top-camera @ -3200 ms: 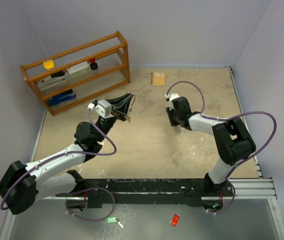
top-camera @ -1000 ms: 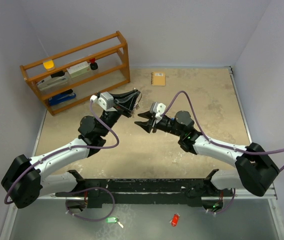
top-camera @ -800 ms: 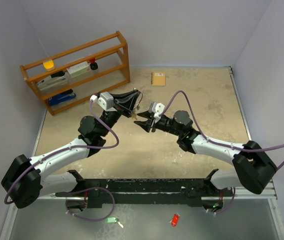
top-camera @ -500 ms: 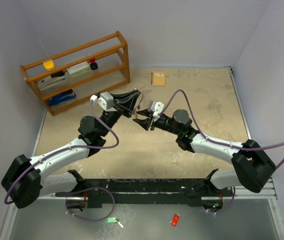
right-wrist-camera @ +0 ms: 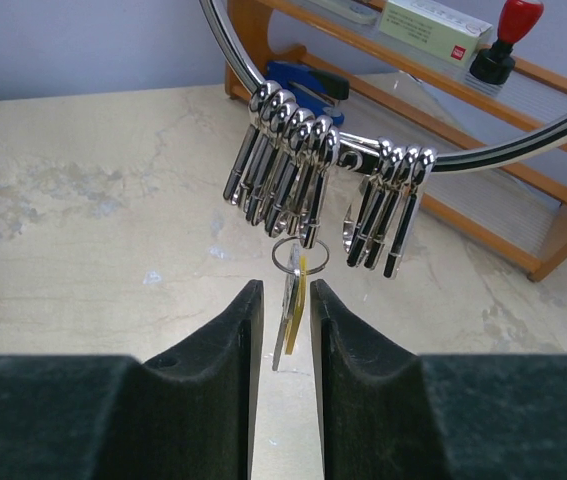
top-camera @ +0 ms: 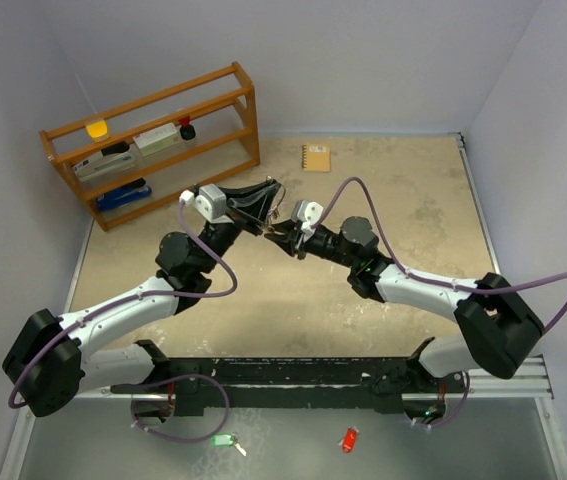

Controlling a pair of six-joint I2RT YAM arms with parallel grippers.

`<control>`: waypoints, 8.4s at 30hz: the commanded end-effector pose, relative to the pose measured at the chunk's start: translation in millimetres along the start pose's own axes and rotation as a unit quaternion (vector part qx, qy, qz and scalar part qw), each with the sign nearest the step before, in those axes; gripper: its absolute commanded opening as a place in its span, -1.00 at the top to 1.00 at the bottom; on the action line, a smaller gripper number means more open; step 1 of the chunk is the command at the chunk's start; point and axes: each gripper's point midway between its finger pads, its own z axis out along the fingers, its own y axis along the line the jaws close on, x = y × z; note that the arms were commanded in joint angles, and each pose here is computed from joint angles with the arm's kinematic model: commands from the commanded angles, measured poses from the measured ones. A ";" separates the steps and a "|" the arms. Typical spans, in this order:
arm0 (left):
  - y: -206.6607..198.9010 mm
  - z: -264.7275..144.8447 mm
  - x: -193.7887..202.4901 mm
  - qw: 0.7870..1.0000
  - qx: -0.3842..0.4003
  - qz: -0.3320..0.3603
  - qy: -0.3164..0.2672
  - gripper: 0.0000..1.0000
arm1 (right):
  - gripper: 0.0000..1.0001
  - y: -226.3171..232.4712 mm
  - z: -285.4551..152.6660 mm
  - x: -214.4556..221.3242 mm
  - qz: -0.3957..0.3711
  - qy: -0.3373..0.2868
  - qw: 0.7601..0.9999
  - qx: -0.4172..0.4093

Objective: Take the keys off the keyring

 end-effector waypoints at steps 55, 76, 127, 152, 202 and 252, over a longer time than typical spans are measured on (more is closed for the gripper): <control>35.7 2.4 25.1 0.990 -0.114 -0.014 0.083 -0.61 | 1.00 -110.1 -106.9 -123.1 -0.177 0.290 0.873 0.349; 26.0 -7.7 6.8 0.994 -0.093 -0.038 0.046 -0.54 | 1.00 -107.0 -99.4 -189.1 -0.214 0.183 0.871 0.403; -41.9 37.2 31.0 0.970 0.091 -0.226 -0.013 -0.63 | 1.00 -97.3 -87.9 -188.1 -0.203 0.183 0.891 0.364; -38.8 41.4 36.5 0.959 0.101 -0.256 -0.067 -0.48 | 1.00 -94.6 -86.6 -182.3 -0.203 0.186 0.893 0.355; 78.8 -88.3 140.0 0.961 -0.205 -0.174 0.066 1.00 | 1.00 -126.5 -141.4 -333.4 -0.266 0.053 0.845 0.461; 5.3 16.7 -49.9 0.982 -0.003 -0.153 -0.108 -0.52 | 1.00 -99.4 -106.0 -305.3 -0.187 0.065 0.913 0.357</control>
